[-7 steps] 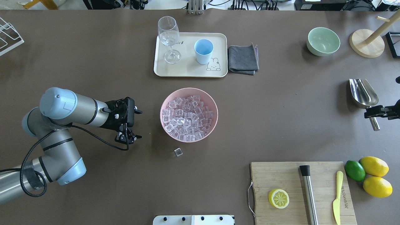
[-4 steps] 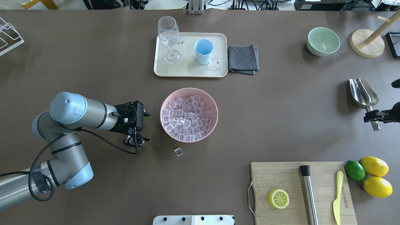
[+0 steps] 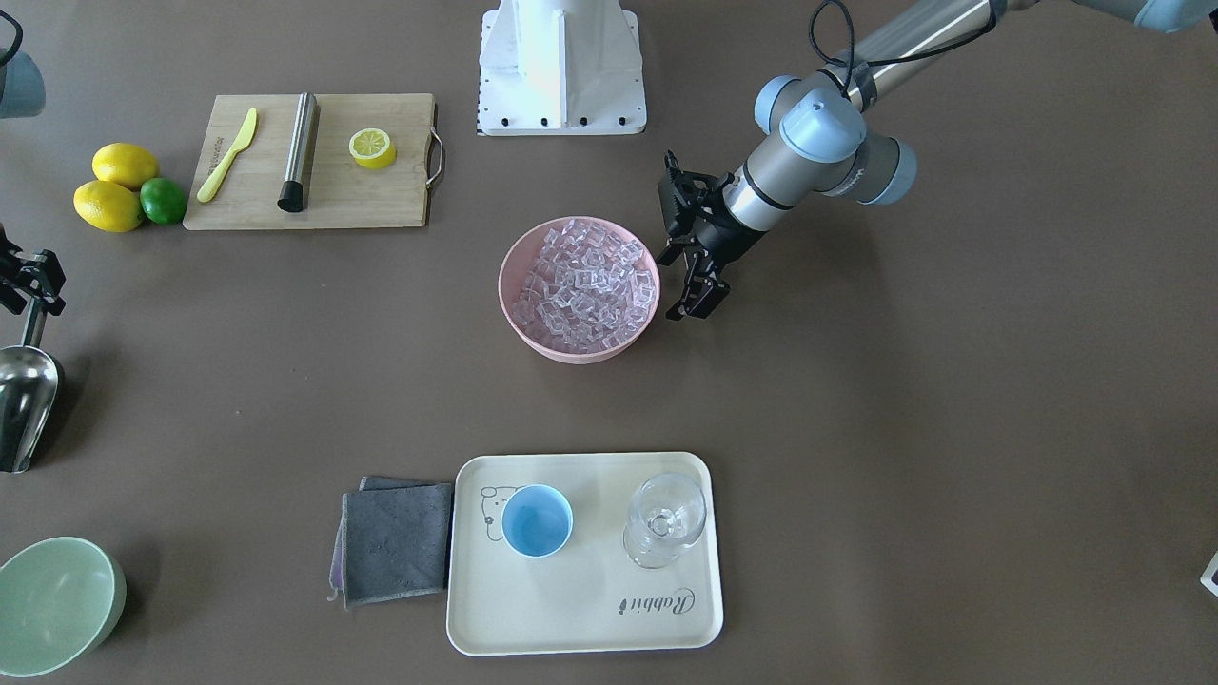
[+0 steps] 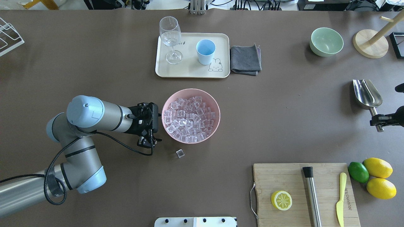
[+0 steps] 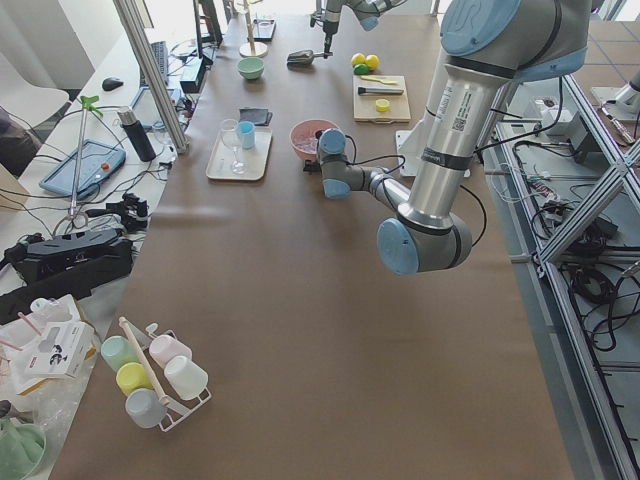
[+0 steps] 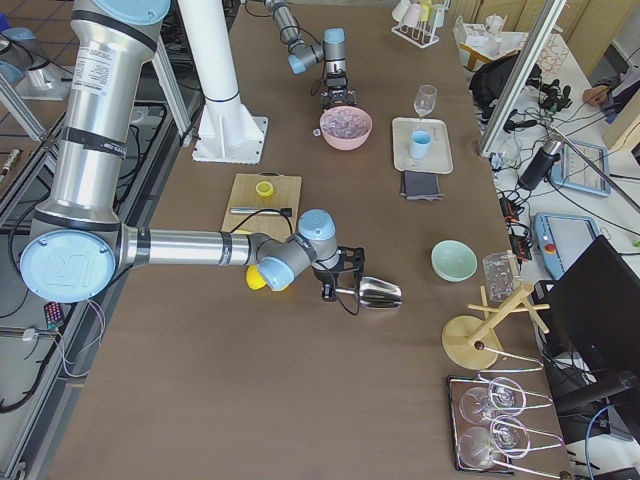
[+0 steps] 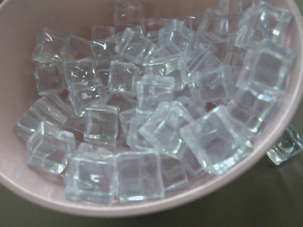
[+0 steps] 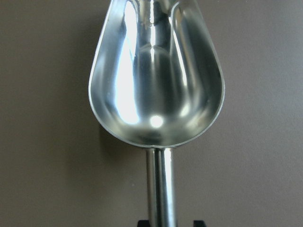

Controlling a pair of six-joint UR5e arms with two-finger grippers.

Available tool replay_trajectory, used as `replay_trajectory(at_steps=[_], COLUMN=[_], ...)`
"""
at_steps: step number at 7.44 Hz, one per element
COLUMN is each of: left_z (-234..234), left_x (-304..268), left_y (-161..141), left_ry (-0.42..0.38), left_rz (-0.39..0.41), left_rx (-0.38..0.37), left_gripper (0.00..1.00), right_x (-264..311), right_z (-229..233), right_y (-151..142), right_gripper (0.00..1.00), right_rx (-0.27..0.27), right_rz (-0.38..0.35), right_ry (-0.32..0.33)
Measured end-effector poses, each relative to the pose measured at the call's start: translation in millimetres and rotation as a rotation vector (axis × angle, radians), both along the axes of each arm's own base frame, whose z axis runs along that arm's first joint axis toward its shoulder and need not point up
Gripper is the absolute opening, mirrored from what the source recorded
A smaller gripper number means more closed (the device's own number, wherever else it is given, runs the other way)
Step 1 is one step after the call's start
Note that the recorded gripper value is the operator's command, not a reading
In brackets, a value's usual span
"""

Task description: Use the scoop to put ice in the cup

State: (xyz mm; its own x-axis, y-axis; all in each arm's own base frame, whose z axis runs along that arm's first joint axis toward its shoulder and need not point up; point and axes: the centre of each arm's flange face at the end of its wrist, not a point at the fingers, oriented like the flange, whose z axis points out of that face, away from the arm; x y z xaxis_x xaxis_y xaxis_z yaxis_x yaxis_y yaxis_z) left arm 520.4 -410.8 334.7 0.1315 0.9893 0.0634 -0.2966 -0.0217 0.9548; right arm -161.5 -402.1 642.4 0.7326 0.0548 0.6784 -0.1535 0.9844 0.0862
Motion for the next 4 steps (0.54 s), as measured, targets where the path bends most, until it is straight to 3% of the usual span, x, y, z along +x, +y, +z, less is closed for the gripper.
replay_trajectory(at_steps=[4], left_z=[-8.5], left_x=[6.4], left_y=[-4.1], left_ry=[-0.016], left_rz=[-0.001], left_rx=[-0.009], left_gripper=[0.99], right_x=[-3.7], right_z=[-6.2], right_y=[0.5], right_gripper=[0.00], right_rx=[0.015], right_rz=[-0.018], right_ry=[-0.010])
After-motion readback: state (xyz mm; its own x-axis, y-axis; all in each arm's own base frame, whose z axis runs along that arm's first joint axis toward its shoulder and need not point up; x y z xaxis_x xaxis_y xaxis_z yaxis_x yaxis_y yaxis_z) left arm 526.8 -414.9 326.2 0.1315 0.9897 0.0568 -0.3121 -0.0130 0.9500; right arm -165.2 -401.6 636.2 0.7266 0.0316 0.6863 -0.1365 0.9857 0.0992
